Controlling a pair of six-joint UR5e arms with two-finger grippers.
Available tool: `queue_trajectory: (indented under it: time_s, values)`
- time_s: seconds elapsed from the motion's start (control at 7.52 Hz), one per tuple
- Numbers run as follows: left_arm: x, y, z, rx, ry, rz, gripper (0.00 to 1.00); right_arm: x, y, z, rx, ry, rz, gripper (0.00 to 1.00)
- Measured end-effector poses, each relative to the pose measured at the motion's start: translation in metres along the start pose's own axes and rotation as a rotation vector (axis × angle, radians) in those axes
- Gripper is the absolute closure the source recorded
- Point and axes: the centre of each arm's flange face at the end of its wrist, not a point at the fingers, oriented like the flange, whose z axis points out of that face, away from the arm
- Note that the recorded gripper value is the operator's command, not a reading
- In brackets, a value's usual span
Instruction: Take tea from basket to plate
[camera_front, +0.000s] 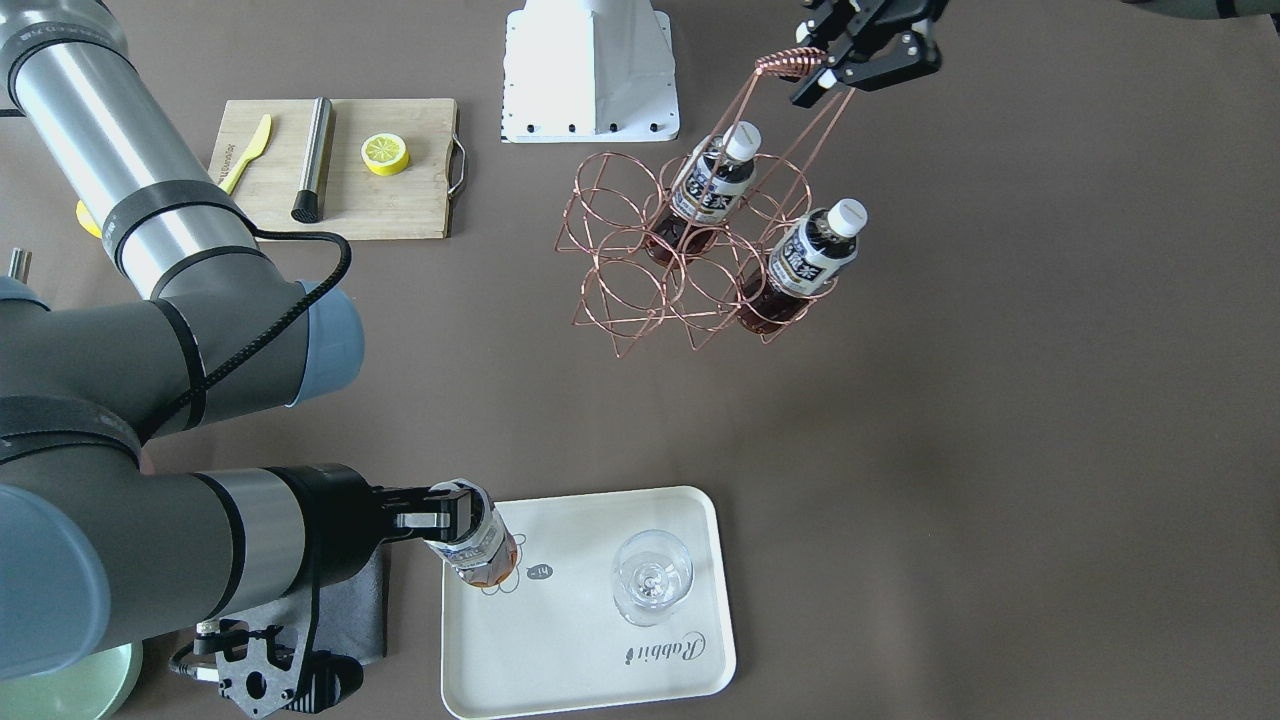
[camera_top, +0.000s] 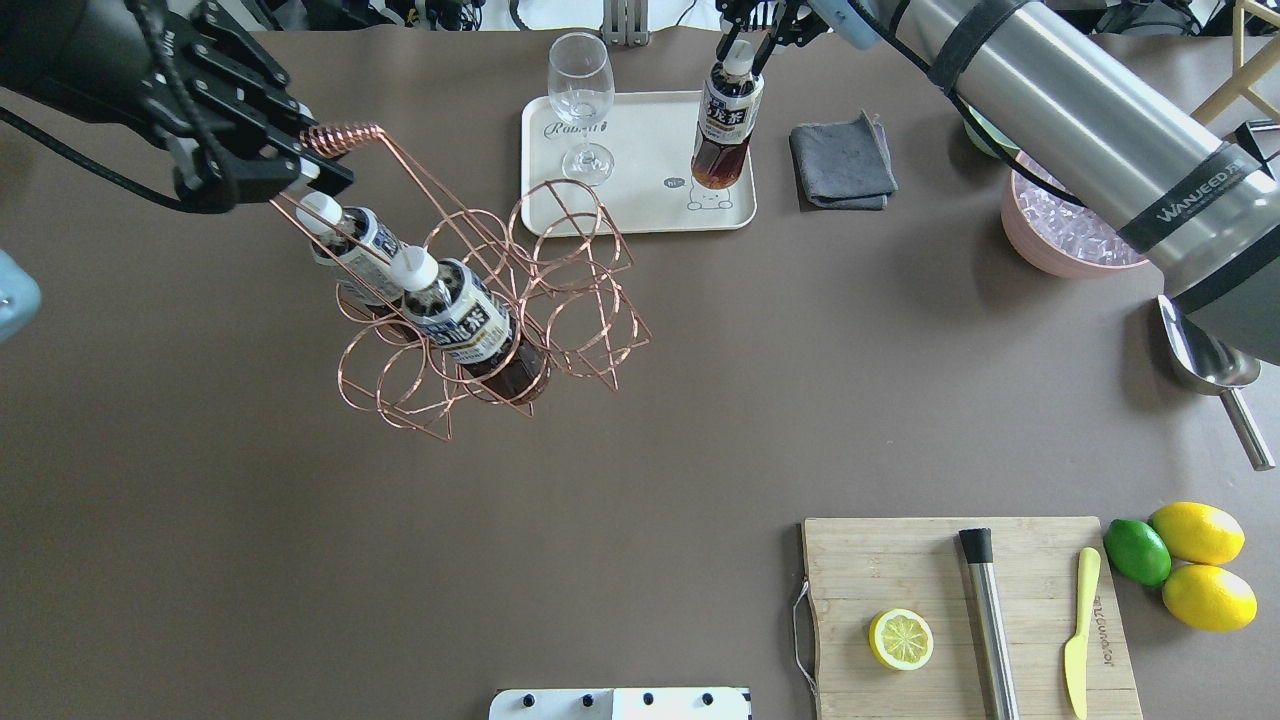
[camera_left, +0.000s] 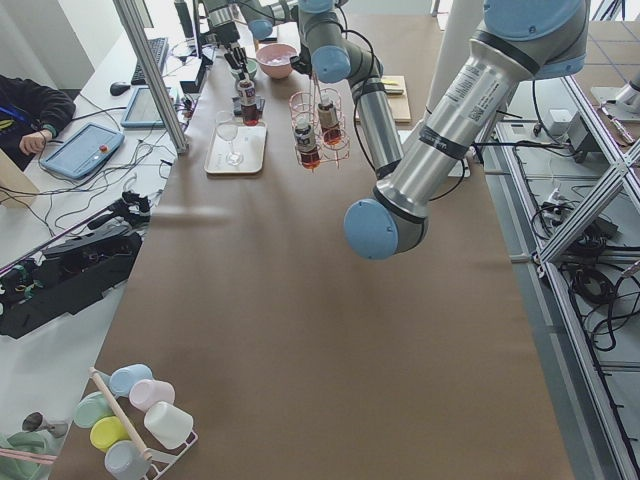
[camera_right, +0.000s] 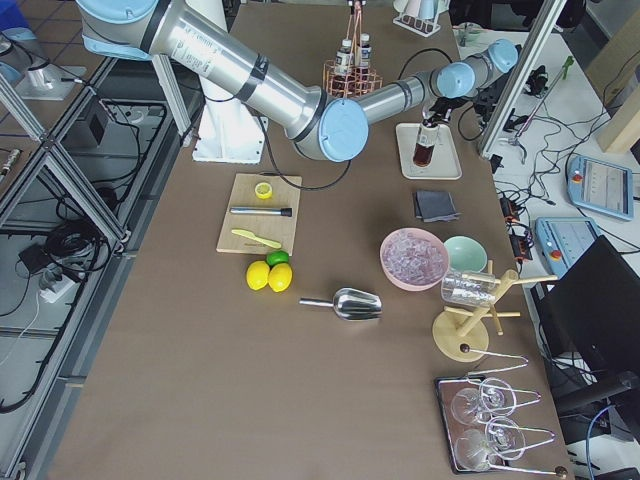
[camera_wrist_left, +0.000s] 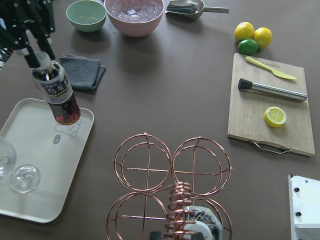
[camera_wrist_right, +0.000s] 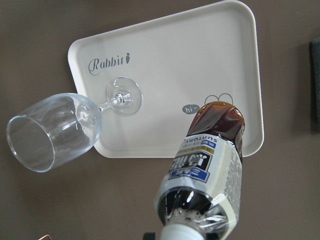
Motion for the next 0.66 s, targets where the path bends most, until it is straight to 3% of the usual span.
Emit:
queue_trajectory:
  time_s: [0.66]
  values:
    - [-0.141,0.181,-0.106,-0.141,-0.235,-0.093,1.0,-0.031,-0.003,0.026,0.122,0.088,-0.143,1.0]
